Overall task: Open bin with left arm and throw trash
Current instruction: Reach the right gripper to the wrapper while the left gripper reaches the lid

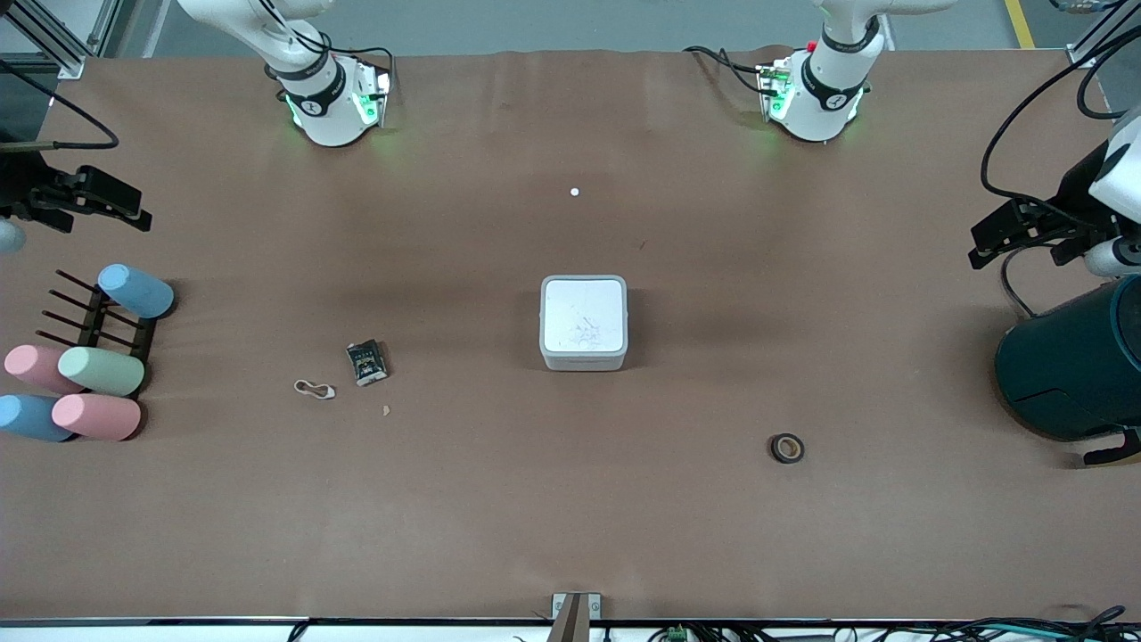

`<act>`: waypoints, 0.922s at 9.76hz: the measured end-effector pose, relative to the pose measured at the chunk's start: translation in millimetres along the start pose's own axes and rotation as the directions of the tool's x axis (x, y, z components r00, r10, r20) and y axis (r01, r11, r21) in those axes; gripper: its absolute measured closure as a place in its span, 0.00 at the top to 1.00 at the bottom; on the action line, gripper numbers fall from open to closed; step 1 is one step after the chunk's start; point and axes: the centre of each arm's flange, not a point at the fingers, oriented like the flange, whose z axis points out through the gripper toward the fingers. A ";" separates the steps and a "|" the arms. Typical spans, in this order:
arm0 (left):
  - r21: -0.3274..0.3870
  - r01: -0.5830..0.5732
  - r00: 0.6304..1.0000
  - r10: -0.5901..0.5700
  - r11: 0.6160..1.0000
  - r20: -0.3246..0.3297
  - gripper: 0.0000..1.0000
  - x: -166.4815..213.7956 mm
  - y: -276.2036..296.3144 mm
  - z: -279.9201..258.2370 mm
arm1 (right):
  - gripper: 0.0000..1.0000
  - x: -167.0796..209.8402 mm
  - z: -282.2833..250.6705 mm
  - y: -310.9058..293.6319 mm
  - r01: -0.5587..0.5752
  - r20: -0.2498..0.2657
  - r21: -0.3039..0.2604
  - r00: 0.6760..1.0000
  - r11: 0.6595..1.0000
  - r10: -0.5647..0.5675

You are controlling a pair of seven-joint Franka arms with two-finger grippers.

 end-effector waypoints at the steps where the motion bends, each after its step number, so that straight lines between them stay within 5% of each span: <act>1: 0.000 -0.002 1.000 0.002 1.000 0.002 1.00 0.1 0.4 0.7 | 1.00 0.0 0.2 -0.7 0.001 0.001 0.000 1.000 1.000 -0.001; 5: -0.005 -0.094 0.990 0.094 0.996 0.104 0.97 -4.0 48.9 29.6 | 1.00 -1.4 28.4 -37.8 0.024 0.082 -0.006 0.996 1.000 -0.023; 7: -0.022 -0.177 0.973 0.179 0.984 0.145 0.68 -21.0 136.6 47.9 | 1.00 1.1 71.6 -74.0 0.071 0.133 -0.009 0.989 0.997 -0.070; 9: -0.071 -0.225 0.971 0.229 0.972 0.065 0.37 -28.5 245.2 88.3 | 1.00 17.5 156.5 -89.1 0.083 0.088 -0.008 0.993 0.997 -0.082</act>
